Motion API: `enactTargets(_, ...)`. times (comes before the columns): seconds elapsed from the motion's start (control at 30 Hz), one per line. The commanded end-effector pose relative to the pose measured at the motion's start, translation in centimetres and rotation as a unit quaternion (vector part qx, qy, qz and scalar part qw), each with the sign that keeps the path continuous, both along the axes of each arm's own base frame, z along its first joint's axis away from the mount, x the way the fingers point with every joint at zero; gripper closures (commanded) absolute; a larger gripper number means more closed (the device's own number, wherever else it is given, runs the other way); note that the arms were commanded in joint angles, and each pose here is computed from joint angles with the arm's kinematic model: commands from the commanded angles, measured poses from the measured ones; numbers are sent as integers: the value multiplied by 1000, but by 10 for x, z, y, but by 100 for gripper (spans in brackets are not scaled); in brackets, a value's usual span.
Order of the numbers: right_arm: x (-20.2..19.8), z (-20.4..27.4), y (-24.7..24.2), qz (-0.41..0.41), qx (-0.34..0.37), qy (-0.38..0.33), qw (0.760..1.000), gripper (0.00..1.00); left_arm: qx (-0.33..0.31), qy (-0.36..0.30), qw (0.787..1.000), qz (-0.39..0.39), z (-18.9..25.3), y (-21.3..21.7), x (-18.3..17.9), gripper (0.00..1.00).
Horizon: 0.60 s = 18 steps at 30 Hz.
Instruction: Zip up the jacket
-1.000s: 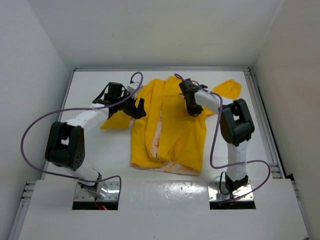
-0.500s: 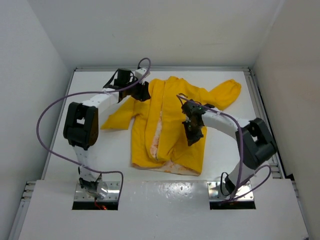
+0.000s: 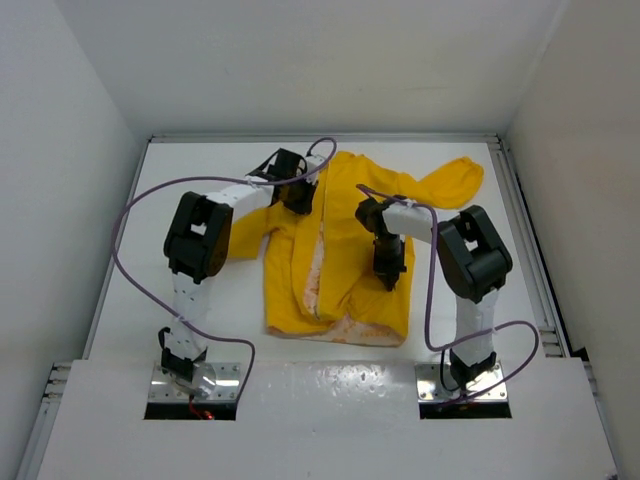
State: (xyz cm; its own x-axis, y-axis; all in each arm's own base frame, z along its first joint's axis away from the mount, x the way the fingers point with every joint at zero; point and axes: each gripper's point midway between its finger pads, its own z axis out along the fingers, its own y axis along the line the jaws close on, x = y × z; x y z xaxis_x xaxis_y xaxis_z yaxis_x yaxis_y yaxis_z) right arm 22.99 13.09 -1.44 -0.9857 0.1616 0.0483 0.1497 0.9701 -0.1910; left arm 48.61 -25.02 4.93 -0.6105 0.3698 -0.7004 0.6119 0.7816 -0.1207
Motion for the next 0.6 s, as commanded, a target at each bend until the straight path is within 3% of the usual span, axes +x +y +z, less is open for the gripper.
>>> enactTargets(0.0, 47, 4, -14, -32, -41, -54, 997, 100, 74, 41, 995, 51, -16, 48, -20, 87)
enactTargets(0.27, 119, 0, -27, -26, -46, -106, 993, 100, 103, 159, 980, 56, -47, 90, -94, 88)
enactTargets(0.47, 187, 7, -24, -13, -17, -176, 984, 100, 40, 226, 972, 42, -46, 75, -144, 89)
enactTargets(0.57, 212, 20, -3, 5, 63, -217, 974, 100, -10, 247, 968, 33, -38, 59, -164, 88)
